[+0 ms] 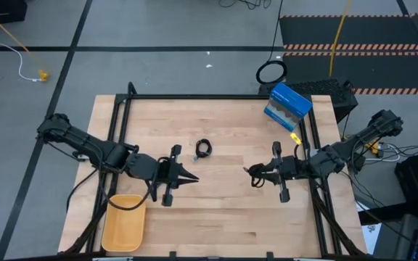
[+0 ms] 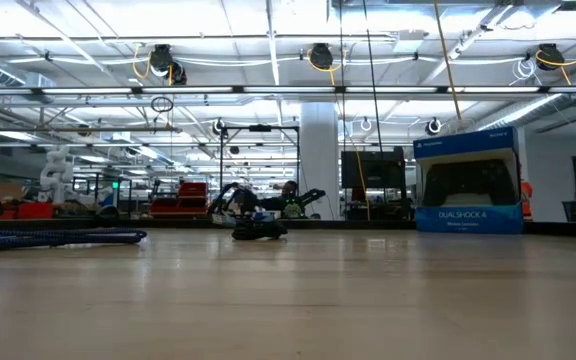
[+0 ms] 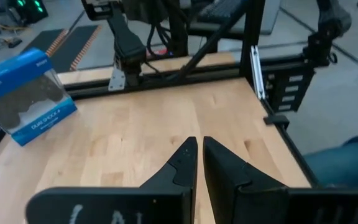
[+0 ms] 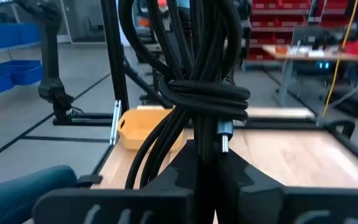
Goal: Pick and place USB-C Cables
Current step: Put the bottom black charger cable into the yellow bin
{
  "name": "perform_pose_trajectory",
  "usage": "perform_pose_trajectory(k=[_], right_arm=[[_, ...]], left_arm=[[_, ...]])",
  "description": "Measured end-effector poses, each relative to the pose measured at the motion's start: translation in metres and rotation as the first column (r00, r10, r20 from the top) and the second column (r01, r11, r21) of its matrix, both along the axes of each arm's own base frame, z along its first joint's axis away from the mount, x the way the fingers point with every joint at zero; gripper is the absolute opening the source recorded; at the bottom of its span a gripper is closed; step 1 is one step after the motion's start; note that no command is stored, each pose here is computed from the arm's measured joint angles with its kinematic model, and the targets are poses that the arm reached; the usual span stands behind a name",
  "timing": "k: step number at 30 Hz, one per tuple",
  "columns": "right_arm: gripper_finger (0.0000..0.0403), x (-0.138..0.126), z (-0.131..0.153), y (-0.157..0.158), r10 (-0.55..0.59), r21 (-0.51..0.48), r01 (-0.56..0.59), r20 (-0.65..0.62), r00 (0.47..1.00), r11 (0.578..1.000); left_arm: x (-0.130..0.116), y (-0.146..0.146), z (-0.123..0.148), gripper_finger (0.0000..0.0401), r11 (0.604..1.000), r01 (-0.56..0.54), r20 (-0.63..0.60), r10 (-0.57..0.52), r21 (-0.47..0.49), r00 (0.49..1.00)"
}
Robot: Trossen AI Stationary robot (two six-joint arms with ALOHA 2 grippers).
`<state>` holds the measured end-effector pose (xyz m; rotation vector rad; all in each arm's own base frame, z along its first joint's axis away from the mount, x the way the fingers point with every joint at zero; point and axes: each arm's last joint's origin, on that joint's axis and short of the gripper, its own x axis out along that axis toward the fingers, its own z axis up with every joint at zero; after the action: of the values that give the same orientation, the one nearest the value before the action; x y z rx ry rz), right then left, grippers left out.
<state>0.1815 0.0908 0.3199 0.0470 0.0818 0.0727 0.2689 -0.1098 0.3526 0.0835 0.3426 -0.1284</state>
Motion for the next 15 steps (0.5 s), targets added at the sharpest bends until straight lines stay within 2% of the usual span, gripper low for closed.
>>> perform_pose_trajectory(k=[8,15], right_arm=[[0.0011,0.009,0.001,0.005,0.005,-0.037,-0.003,0.053,0.999,0.999],[0.0011,0.023,-0.003,0.013,0.008,-0.058,-0.002,0.091,0.996,0.998]], left_arm=[[0.002,-0.001,0.006,0.0031,0.998,-0.062,0.071,0.062,0.001,0.996],[0.015,-0.003,0.008,0.0031,0.997,-0.078,0.169,0.072,0.027,0.983]])
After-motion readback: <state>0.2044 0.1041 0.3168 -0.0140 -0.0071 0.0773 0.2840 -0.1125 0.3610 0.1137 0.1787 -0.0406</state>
